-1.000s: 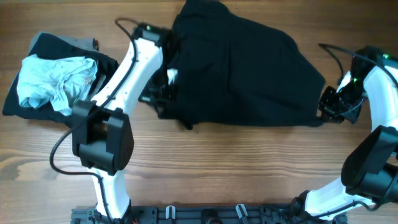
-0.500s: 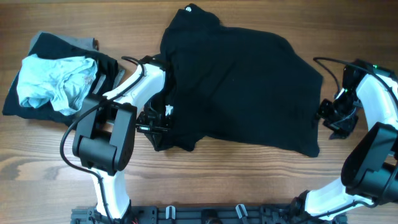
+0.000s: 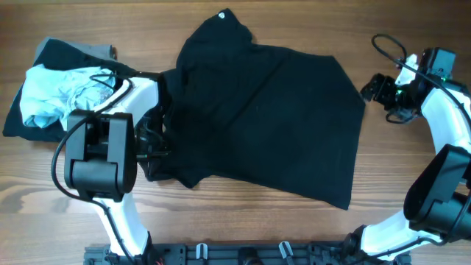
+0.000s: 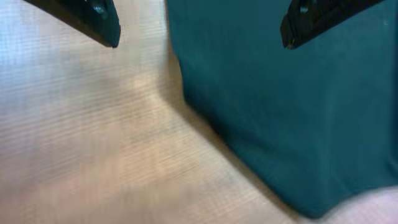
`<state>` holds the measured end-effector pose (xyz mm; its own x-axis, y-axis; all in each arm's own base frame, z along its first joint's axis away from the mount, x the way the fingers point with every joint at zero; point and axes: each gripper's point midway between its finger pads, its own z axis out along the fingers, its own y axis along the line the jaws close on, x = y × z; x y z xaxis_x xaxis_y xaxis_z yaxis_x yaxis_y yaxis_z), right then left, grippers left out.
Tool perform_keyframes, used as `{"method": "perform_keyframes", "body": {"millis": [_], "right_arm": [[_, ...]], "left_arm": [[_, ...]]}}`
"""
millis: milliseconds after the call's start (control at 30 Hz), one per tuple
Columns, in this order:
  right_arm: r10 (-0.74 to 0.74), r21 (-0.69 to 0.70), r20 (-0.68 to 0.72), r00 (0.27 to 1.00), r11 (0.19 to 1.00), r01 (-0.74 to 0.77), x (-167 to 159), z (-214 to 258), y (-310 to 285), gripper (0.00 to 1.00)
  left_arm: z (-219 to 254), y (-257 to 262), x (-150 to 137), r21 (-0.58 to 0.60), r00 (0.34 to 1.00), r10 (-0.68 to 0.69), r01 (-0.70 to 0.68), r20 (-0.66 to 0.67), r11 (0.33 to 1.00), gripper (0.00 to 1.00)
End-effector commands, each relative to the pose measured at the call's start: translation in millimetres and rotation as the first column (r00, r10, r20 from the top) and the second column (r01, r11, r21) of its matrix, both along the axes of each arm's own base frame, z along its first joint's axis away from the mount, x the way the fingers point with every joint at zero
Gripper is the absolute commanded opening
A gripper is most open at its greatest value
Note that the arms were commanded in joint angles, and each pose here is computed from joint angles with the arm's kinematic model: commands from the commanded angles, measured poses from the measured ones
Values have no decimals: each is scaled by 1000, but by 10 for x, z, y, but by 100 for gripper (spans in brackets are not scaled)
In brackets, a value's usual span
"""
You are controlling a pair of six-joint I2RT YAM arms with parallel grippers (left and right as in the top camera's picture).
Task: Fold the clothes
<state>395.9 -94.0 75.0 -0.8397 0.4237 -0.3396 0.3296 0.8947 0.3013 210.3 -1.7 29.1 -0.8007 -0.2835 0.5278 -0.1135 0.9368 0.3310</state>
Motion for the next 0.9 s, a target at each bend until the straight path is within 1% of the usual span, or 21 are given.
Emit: {"method": "perform_keyframes", "body": {"millis": [0,33,100,200,233,267,300,367,500,600,633,667,700,767,800,833,867], "right_arm": [[31,15,36,999,999,-32,122,-87,11,88],[14,31,15,1000,999,-15,135,-204,13,88],[14,52,-36,999,999,-12,117,-446,32,85],[11,111,-126,992,994,4,31,-841,100,80],[21,140,-136,990,990,-2,18,-909,147,77],[65,193,-130,989,980,-39,13,-974,247,71],[127,254,-95,987,962,-99,29,-992,372,65],[174,315,-44,984,937,-152,69,-969,497,59],[189,329,11,982,927,-182,176,-919,576,47],[200,328,12,980,925,-193,182,-918,618,29],[203,332,16,979,923,-196,184,-912,628,17],[207,344,27,978,916,-204,192,-893,651,14],[209,355,43,977,911,-210,215,-867,666,6],[198,328,57,979,922,-205,286,-824,602,4],[161,295,52,986,940,-169,355,-778,496,4],[129,253,60,990,957,-140,442,-695,369,4],[121,227,102,987,964,-142,549,-530,279,4]], "left_arm": [[13,1,54,10,999,12,-13,49,1000,6],[18,3,46,-4,999,-10,10,40,1000,6],[48,31,8,4,1000,-9,9,20,1000,4],[97,186,-24,82,999,33,-34,14,996,4],[99,217,-28,85,999,47,-48,14,995,4],[97,253,-31,84,998,67,-68,15,994,4],[91,281,-29,80,996,86,-88,18,993,4],[77,315,-21,74,994,110,-112,26,991,4],[68,325,-8,74,993,115,-118,32,990,4],[66,325,-6,74,993,115,-117,34,990,4],[65,325,-5,74,993,115,-117,34,990,4],[63,325,-2,73,993,115,-118,36,990,4],[62,325,0,73,993,115,-118,37,990,4],[61,325,1,73,993,115,-118,37,990,4],[61,325,1,73,993,115,-118,37,990,4],[60,323,2,72,993,116,-119,38,990,4],[54,312,6,65,992,118,-120,39,991,4]]}}
